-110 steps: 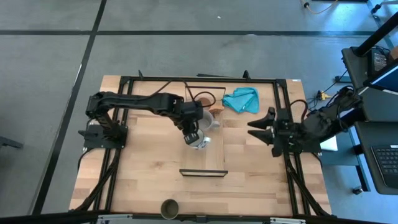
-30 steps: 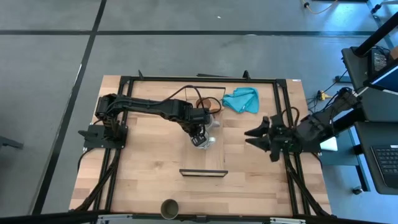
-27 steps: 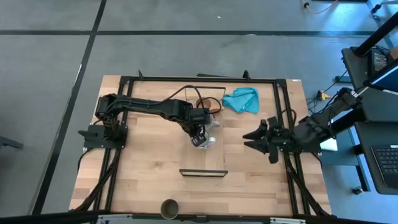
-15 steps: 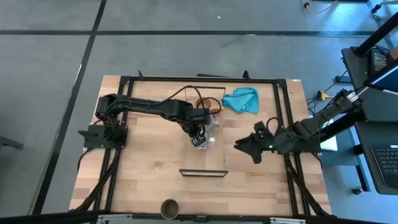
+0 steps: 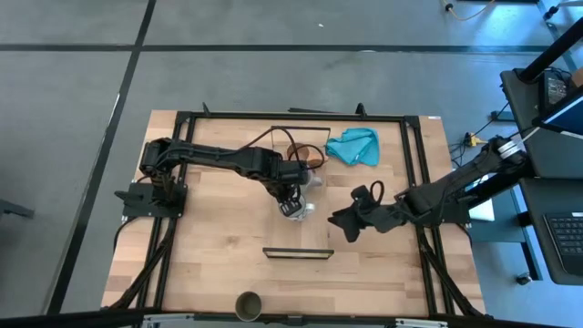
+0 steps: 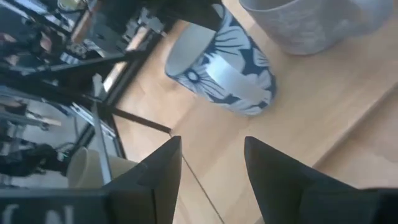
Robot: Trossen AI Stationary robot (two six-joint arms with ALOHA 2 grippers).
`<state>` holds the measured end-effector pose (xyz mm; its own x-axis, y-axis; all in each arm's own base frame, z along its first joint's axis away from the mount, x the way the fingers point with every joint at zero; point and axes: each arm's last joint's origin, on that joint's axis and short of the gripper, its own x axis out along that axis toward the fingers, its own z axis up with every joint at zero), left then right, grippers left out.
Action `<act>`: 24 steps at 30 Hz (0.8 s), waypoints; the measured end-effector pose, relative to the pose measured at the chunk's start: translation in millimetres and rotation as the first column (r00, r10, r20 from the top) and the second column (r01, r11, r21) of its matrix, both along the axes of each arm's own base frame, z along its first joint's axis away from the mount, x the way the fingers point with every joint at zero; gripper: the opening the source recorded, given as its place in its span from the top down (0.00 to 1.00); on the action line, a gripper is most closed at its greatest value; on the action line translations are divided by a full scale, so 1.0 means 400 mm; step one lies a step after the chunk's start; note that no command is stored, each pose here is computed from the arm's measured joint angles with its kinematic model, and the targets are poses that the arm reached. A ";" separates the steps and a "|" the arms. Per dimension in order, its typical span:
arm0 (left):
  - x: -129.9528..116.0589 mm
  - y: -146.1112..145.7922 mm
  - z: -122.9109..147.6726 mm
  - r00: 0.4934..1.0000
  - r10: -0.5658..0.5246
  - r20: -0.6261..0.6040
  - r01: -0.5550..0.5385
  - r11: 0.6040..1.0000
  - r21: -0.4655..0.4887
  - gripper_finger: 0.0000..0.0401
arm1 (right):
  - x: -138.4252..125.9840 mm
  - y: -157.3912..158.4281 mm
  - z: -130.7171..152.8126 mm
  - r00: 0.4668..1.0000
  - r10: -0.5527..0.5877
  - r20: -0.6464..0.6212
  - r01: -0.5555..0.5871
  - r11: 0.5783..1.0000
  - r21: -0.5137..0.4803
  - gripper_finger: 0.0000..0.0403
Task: Stack small to large cups/mugs on shelf
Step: Put the blue mug on the shelf
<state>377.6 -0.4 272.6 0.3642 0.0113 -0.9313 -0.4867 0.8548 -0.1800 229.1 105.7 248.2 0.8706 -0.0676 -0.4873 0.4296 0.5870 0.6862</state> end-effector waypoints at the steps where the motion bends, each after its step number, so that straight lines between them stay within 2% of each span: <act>1: 0.000 0.000 0.000 1.000 0.000 0.000 0.000 1.000 0.001 0.97 | 0.004 0.002 -0.001 1.000 -0.002 0.010 0.002 1.000 0.005 0.56; 8: 0.000 0.000 0.000 1.000 -0.001 0.001 0.001 1.000 -0.002 0.97 | 0.031 0.010 -0.007 0.994 -0.074 0.081 0.075 0.997 -0.008 0.56; 16: 0.000 -0.001 0.000 1.000 -0.002 0.002 0.002 1.000 -0.003 0.97 | 0.060 0.008 -0.058 0.996 -0.088 -0.008 0.088 0.994 0.069 0.57; 20: 0.000 -0.001 0.000 1.000 -0.002 0.002 0.002 1.000 -0.003 0.97 | 0.075 0.005 -0.081 0.996 -0.070 -0.047 0.074 0.994 0.086 0.62; 24: 0.000 -0.001 0.000 1.000 -0.003 0.001 0.003 1.000 -0.004 0.97 | 0.082 0.000 -0.087 0.996 -0.075 -0.050 0.079 0.993 0.085 0.72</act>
<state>377.7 -0.9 272.6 0.3652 0.0067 -0.9309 -0.4844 0.8553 -0.1839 262.1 105.5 213.5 0.8407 -0.0888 -0.5342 0.5038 0.4899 0.7115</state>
